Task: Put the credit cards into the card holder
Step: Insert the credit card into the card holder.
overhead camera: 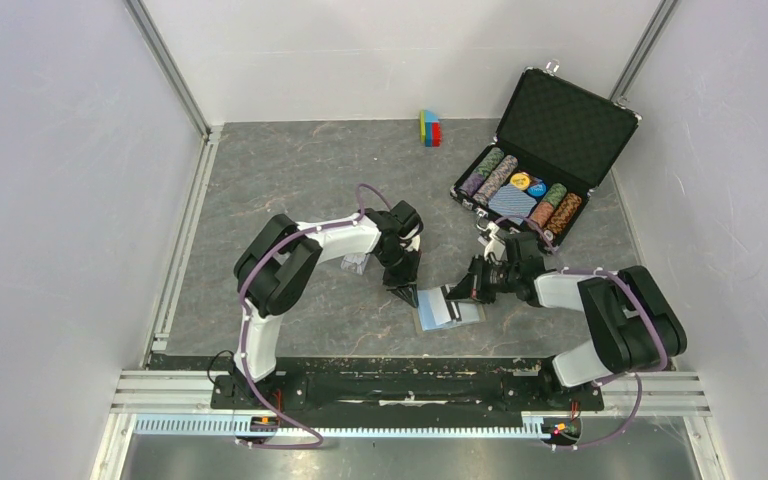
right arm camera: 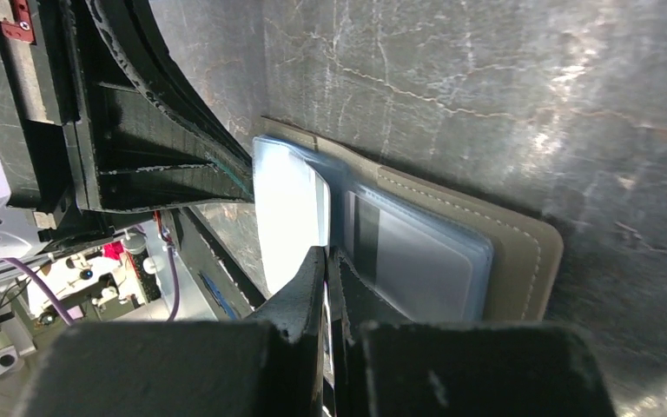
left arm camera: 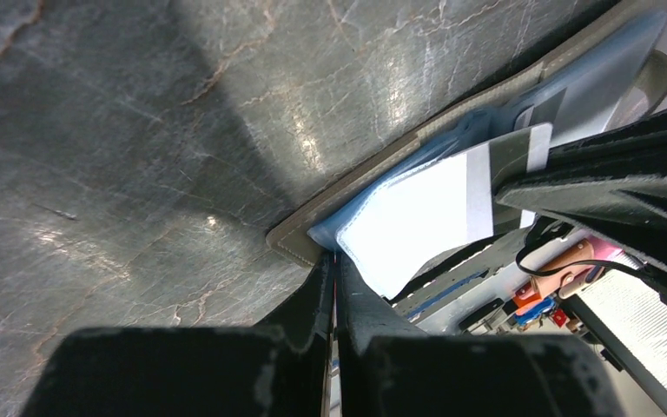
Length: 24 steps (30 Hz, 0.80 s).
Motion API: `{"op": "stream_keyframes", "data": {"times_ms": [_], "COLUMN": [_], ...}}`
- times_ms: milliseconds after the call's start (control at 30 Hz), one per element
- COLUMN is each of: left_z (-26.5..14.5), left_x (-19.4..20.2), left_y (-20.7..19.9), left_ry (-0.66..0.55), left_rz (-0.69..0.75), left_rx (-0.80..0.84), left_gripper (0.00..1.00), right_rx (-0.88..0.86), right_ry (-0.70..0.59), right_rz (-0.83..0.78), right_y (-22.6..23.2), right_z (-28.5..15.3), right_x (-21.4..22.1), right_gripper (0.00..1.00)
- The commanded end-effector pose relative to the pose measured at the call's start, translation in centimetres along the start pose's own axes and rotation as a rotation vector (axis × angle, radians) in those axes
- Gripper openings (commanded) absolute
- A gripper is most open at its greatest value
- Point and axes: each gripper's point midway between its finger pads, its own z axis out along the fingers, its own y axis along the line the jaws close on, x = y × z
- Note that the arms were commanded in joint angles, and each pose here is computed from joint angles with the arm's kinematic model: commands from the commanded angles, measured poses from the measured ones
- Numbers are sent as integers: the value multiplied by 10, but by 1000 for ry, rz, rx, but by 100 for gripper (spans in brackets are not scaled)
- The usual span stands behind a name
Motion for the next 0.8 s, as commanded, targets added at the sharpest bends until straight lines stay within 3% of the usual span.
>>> {"op": "stream_keyframes", "data": {"times_ms": [0,167,567,667,767], "left_z": [15,16,16,16,17], "left_x": [-15,-17,-21,-21,-22], "left_y": [-5,-9,-12,-13,-16], "left_ry": [-37,-34,-35,-31,-27], "left_rz": [9,8,13,15,16], "left_rx": [10,20,29,33,45], "left_gripper": [6,6,5,5,5], "right_rx": [13,17,188,205,205], "right_ry": [2,38,110,111,127], "right_rz": [1,-27,-130,-145,-145], "right_y": [-1,6,-6,-7,-6], "right_z": [9,13,-1,-4,-3], "right_x": [5,6,-2,-3,-2], "right_gripper": [0,1,45,52,51]}}
